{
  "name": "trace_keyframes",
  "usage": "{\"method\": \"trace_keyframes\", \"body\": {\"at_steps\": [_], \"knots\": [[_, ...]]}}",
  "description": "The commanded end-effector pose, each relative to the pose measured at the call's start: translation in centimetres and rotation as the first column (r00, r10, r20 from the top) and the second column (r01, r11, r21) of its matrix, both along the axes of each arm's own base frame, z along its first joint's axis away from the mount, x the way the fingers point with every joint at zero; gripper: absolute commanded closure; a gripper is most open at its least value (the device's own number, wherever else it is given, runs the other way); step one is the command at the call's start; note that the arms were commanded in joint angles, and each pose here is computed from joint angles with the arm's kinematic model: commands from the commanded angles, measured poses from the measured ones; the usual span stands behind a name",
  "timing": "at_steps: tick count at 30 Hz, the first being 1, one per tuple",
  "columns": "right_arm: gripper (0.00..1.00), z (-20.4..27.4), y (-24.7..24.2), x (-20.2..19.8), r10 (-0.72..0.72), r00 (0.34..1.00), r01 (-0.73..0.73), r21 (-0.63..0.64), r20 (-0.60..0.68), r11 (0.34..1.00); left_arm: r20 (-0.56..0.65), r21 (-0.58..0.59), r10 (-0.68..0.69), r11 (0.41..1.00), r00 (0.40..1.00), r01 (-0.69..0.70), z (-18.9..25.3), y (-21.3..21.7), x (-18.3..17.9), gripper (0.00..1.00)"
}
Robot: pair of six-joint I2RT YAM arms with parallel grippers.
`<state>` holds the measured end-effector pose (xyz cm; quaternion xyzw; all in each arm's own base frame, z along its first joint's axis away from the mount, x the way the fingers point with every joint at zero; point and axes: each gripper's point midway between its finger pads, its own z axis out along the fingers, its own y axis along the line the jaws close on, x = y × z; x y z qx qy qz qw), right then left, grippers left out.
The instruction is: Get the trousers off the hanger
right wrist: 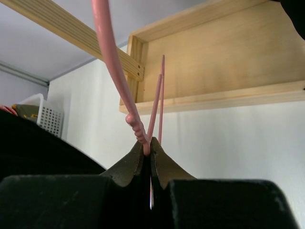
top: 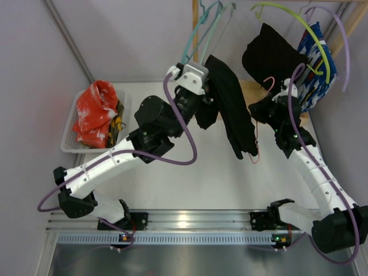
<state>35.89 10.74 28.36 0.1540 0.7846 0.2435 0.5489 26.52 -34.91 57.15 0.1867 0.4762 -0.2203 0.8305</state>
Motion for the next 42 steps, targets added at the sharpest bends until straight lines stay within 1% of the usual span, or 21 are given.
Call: {"method": "trace_keyframes", "body": {"at_steps": [1,7,10,14,17,18,20,21,22,23,25,28,30,31,32,33,35,36,38,41,42], "knots": [[1.00,1.0,0.5,0.6,0.021,0.998,-0.020,-0.026,0.064,0.999,0.047,-0.128,0.072,0.990,0.996,-0.065,4.7,6.4,-1.4,1.00],[1.00,-0.2,1.2,0.8,0.064,0.997,-0.063,-0.041,0.036,0.997,0.029,-0.121,0.128,0.985,0.991,-0.124,4.6,9.9,-1.7,1.00],[1.00,-0.2,1.3,0.9,0.076,0.996,-0.074,-0.049,0.036,0.996,0.004,-0.116,0.164,0.980,0.986,-0.163,3.9,11.2,-0.9,1.00],[1.00,0.5,1.3,1.0,0.075,0.996,-0.072,-0.061,0.040,0.996,-0.019,-0.141,0.244,0.959,0.970,-0.244,3.6,15.3,0.0,1.00],[1.00,0.9,1.2,1.0,0.077,0.996,-0.073,-0.065,0.052,0.995,-0.071,-0.162,0.336,0.925,0.939,-0.343,2.6,19.2,1.8,1.00],[1.00,0.9,1.2,1.0,0.077,0.996,-0.073,-0.065,0.052,0.995,-0.077,-0.182,0.401,0.895,0.913,-0.408,2.9,22.0,2.3,1.00],[1.00,1.0,1.2,1.1,0.075,0.996,-0.072,-0.065,0.049,0.995,-0.106,-0.191,0.458,0.862,0.883,-0.469,2.2,24.6,2.7,1.00],[1.00,1.0,1.2,1.1,0.077,0.996,-0.074,-0.066,0.049,0.995,-0.107,-0.211,0.512,0.826,0.852,-0.523,2.5,27.2,2.5,1.00],[1.00,0.8,1.2,1.2,0.078,0.996,-0.075,-0.070,0.039,0.995,-0.128,-0.226,0.528,0.808,0.839,-0.543,2.3,28.3,2.6,1.00],[1.00,0.8,1.3,1.2,0.080,0.996,-0.077,-0.073,0.035,0.994,-0.147,-0.239,0.586,0.761,0.797,-0.603,2.1,30.7,2.8,1.00],[1.00,0.6,1.2,1.3,0.077,0.997,-0.074,-0.073,0.027,0.995,-0.167,-0.263,0.637,0.707,0.753,-0.657,2.1,33.3,2.3,1.00],[1.00,0.6,1.4,1.3,0.086,0.996,-0.085,-0.075,0.021,0.994,-0.186,-0.275,0.739,0.593,0.647,-0.756,1.9,37.3,1.5,1.00],[1.00,0.6,1.5,1.4,0.088,0.996,-0.087,-0.076,0.014,0.993,-0.216,-0.301,0.805,0.484,0.553,-0.822,1.8,40.3,0.8,1.00],[1.00,0.7,1.4,1.5,0.086,0.996,-0.085,-0.076,0.014,0.993,-0.228,-0.303,0.826,0.442,0.515,-0.844,1.6,41.3,0.7,1.00],[1.00,0.8,1.6,1.6,0.089,0.996,-0.088,-0.076,0.012,0.993,-0.239,-0.306,0.856,0.381,0.458,-0.872,1.7,42.8,0.1,1.00],[1.00,0.8,1.5,1.7,0.089,0.996,-0.088,-0.076,0.012,0.993,-0.257,-0.317,0.876,0.323,0.408,-0.892,1.6,43.9,-0.3,1.00],[1.00,0.8,1.6,1.8,0.091,0.996,-0.090,-0.070,0.011,0.993,-0.259,-0.305,0.910,0.241,0.324,-0.921,1.5,45.6,-0.8,1.00],[1.00,0.7,1.7,1.8,0.093,0.996,-0.093,-0.069,0.009,0.993,-0.256,-0.304,0.920,0.214,0.297,-0.928,1.6,46.1,-1.1,1.00],[1.00,0.4,1.8,1.9,0.094,0.996,-0.094,-0.060,-0.002,0.994,-0.255,-0.300,0.945,0.126,0.206,-0.946,1.3,47.8,-1.8,1.00],[1.00,0.5,2.1,1.8,0.107,0.994,-0.107,-0.051,0.000,0.993,-0.229,-0.251,0.969,0.039,0.098,-0.967,0.6,49.5,-1.7,1.00],[1.00,0.5,2.1,1.8,0.110,0.994,-0.110,-0.050,0.000,0.993,-0.216,-0.216,0.974,0.024,0.072,-0.976,0.1,49.6,-1.0,1.00]]}}
